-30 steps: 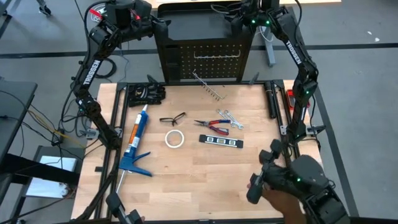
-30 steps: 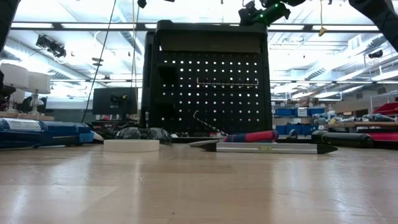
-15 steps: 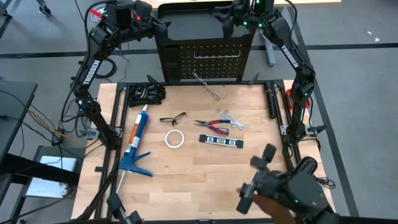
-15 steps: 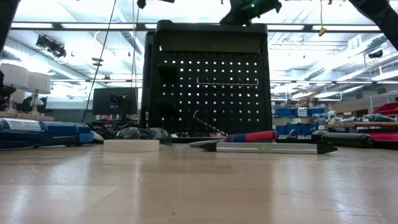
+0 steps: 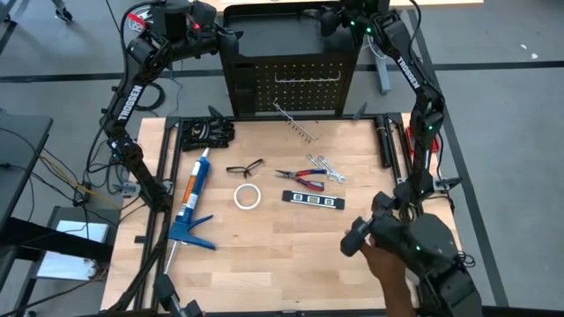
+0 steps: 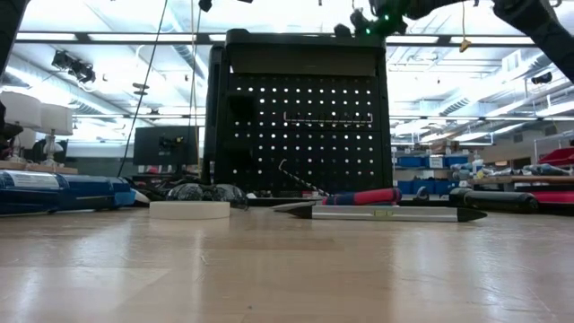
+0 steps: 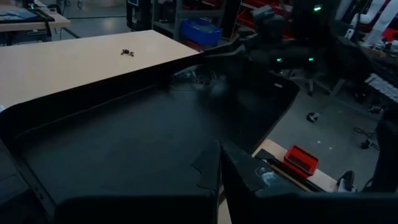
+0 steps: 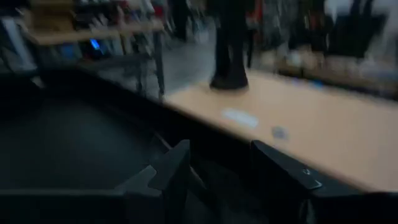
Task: Hang tools onto peg board
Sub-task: Remove the safety goggles from the peg board bin
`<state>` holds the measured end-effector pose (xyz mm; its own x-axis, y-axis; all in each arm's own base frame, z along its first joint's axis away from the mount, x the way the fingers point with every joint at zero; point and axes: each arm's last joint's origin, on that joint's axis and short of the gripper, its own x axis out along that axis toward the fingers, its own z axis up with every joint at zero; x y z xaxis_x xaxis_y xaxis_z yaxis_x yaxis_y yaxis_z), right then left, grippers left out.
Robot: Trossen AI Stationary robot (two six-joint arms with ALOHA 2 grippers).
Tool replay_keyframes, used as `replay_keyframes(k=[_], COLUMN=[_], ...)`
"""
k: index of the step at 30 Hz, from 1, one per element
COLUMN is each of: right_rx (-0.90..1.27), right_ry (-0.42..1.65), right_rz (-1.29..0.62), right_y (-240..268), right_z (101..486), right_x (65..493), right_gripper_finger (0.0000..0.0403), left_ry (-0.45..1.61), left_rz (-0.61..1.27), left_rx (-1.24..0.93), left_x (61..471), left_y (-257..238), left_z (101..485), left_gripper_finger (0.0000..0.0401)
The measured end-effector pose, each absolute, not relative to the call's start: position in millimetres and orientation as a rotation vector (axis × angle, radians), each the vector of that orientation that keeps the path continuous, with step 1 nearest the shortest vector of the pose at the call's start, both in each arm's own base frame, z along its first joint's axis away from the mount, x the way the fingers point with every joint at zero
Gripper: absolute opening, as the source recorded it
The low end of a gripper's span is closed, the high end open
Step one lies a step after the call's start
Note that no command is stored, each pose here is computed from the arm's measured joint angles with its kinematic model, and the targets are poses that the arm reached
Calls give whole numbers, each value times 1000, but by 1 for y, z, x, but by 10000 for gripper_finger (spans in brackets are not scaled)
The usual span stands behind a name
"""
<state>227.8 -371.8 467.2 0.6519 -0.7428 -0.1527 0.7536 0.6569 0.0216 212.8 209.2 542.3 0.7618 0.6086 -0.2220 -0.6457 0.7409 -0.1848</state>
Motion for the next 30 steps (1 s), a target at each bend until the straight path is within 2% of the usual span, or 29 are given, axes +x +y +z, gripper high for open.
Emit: replay_keyframes(k=[3, 8, 20, 30], right_rx=[106, 125, 165, 20], right_ry=[157, 170, 167, 1], right_rz=[-848, -728, -342, -339], right_y=[-373, -362, -324, -318], right_z=[464, 466, 475, 503], right_x=[225, 235, 258, 254], right_gripper_finger=[175, 175, 175, 175], left_ry=[152, 150, 149, 149], left_rz=[686, 686, 686, 686], left_rx=[-258, -255, -253, -253], left_x=[214, 214, 214, 214], left_y=[208, 208, 208, 208], left_z=[542, 542, 543, 543], left_gripper_finger=[19, 19, 19, 19])
